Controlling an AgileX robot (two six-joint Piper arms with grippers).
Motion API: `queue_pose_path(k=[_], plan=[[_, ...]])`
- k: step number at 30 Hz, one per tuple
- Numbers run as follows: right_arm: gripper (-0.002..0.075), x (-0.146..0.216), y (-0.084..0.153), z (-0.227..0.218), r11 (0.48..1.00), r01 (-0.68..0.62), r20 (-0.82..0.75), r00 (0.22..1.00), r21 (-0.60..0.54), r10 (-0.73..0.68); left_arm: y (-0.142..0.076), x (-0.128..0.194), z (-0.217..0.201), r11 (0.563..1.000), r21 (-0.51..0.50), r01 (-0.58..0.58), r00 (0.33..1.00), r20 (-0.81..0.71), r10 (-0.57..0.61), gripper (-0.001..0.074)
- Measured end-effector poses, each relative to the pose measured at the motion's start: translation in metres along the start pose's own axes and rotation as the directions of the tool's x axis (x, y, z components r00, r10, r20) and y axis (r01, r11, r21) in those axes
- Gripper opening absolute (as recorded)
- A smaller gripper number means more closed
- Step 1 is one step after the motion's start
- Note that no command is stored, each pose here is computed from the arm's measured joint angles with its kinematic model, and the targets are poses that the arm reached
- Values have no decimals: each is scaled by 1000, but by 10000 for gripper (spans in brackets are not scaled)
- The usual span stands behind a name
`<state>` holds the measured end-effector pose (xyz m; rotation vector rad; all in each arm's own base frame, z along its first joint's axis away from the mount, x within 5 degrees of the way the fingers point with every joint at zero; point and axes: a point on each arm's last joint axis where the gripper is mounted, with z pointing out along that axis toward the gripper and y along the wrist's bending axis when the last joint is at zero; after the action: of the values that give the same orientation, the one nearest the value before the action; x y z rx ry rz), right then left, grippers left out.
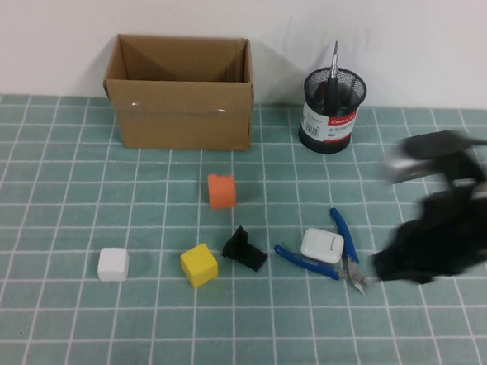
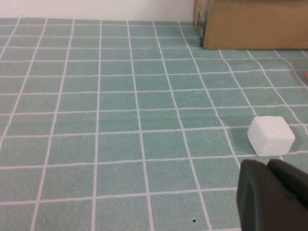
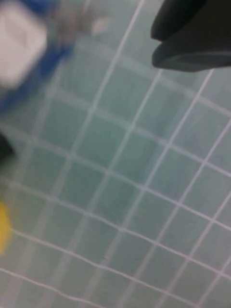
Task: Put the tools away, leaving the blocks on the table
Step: Pick up the pliers from the table
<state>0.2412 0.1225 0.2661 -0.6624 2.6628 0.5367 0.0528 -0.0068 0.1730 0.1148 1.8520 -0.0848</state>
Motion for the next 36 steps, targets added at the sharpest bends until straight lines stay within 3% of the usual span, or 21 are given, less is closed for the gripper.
queue_pose_path(k=[6, 10, 14, 17, 25, 36], plan=[[7, -28, 36, 58, 976, 218, -142, 965, -21, -219, 0, 0, 0, 1000, 0, 0, 1000, 0, 0, 1], [88, -46, 45, 90, 953, 301, -187, 935, -27, -301, 0, 0, 0, 1000, 0, 0, 1000, 0, 0, 1], [202, -62, 41, 116, 946, 324, -208, 924, -19, -321, 0, 0, 0, 1000, 0, 0, 1000, 0, 0, 1], [240, -68, 37, 134, 944, 330, -232, 917, -17, -324, 0, 0, 0, 1000, 0, 0, 1000, 0, 0, 1], [254, -76, 27, 155, 942, 336, -260, 909, -3, -325, 0, 0, 0, 1000, 0, 0, 1000, 0, 0, 1], [256, -86, 8, 148, 934, 355, -263, 906, 50, -330, 0, 0, 0, 1000, 0, 0, 1000, -2, 0, 1]])
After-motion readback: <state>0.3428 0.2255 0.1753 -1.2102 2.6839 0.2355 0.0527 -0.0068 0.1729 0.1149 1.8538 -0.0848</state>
